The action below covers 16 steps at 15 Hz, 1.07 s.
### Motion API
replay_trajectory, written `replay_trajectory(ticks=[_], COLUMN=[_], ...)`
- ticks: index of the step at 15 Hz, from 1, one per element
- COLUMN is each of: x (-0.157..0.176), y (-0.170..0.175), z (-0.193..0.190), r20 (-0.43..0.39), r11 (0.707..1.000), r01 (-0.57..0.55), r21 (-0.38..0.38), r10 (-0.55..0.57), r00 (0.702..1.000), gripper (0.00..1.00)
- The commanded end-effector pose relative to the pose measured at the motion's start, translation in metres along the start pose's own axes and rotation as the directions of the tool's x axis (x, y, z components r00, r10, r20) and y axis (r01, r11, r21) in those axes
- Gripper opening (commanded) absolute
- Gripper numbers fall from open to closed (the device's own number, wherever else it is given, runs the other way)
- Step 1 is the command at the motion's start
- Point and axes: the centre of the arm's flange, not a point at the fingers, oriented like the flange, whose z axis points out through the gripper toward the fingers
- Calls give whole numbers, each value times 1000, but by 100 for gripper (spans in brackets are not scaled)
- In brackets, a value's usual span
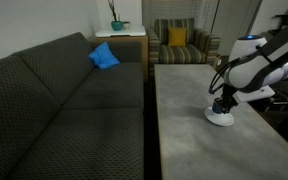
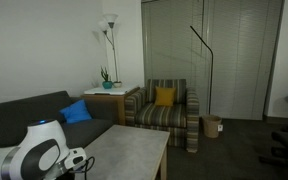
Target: Put the cup on the plate
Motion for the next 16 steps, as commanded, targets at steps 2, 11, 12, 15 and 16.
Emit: replay_trajectory(ticks=[2, 11, 12, 15, 16], x=[-4, 1, 1, 0, 0], y=[11, 12, 10, 7, 7], z=[2, 20, 21, 25, 26], r20=[27, 66, 73, 89, 93], r11=[998, 994, 994, 992, 992], r01=[-53, -81, -81, -89, -97], r21=[20, 74, 79, 89, 86], r10=[52, 76, 75, 81, 89], r00=[998, 995, 994, 993, 992], gripper=[3, 3, 3, 3, 3])
